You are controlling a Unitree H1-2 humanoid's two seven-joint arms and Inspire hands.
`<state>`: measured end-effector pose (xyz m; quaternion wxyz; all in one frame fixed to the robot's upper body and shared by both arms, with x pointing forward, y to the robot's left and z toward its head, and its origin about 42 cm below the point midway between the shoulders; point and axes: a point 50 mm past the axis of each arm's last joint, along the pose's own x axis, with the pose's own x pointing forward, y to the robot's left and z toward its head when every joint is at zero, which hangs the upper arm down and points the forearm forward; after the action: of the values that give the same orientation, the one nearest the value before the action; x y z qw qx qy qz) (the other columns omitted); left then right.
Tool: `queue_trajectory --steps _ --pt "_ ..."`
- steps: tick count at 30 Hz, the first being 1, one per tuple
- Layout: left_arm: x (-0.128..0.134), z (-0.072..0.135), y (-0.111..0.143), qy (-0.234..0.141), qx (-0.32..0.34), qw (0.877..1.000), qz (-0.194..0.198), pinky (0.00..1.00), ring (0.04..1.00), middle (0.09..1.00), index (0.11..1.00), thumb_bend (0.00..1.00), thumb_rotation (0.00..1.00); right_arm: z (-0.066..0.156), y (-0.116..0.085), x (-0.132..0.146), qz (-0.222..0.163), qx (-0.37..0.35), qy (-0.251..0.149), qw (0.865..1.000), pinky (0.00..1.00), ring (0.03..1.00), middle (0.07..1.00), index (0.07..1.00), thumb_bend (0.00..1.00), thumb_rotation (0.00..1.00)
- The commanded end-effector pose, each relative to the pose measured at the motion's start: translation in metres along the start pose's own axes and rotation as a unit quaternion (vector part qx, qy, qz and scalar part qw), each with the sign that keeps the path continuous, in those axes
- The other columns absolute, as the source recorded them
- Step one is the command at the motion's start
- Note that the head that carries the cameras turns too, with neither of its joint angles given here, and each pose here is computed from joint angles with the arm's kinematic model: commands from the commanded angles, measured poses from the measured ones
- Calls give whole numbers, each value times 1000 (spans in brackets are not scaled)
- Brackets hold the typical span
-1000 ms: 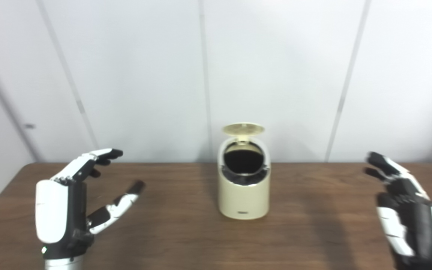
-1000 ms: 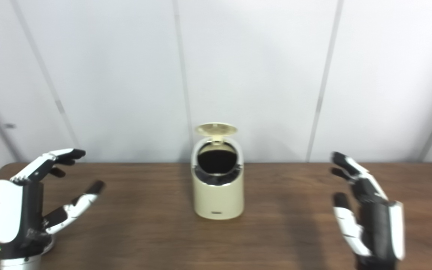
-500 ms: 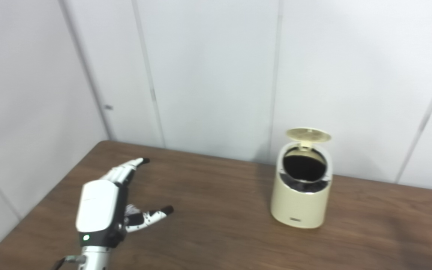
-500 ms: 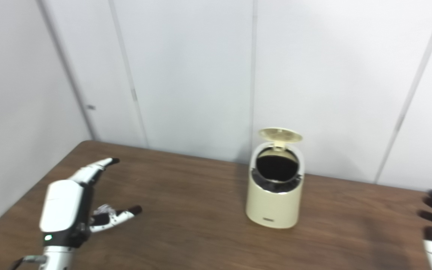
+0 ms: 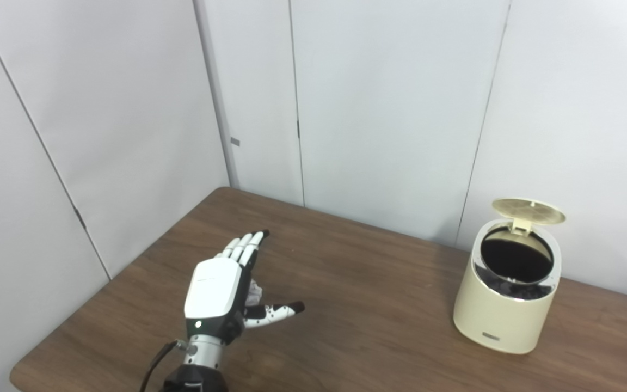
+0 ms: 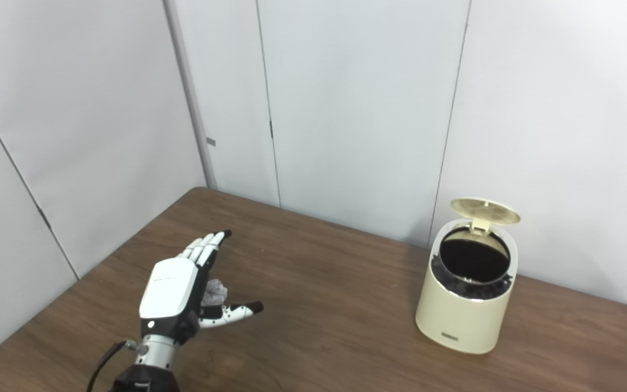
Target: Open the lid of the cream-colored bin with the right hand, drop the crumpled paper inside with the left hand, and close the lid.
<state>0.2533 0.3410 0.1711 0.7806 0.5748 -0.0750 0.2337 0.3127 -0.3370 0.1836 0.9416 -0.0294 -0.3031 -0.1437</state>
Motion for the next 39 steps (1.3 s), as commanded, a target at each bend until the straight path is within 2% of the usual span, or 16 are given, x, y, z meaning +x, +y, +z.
queue_trajectory --steps 1,8,13,22,26,30,33,39 --pt "8 1 7 -9 16 999 27 786 885 914 920 1000 603 11 3 18 3 9 -44 999 620 747 768 711 253 521" --pt "7 -12 -9 9 19 1000 16 799 873 898 909 1000 611 11 2 18 6 14 -43 999 626 748 772 724 260 564" --pt "7 -7 -11 18 16 1000 9 779 861 885 890 1000 566 11 1 17 6 13 -43 999 619 743 768 720 275 577" --pt "9 -10 -9 38 28 999 5 741 832 861 875 1000 543 9 -4 16 3 29 -40 999 608 736 758 711 282 534" --pt "13 -18 -9 50 32 998 4 714 807 832 854 1000 493 10 -5 16 5 34 -42 999 612 736 757 713 272 513" --pt "18 -22 -11 59 28 998 -13 643 765 805 818 958 541 12 -5 14 4 31 -44 999 603 728 749 709 257 504" --pt "22 -23 -14 61 20 997 -32 638 764 802 815 907 556 11 -8 11 1 26 -39 999 610 736 756 723 241 499" --pt "26 -29 -19 63 31 997 -35 622 752 795 809 912 575 10 -17 8 -3 15 -35 999 596 724 744 710 225 515"
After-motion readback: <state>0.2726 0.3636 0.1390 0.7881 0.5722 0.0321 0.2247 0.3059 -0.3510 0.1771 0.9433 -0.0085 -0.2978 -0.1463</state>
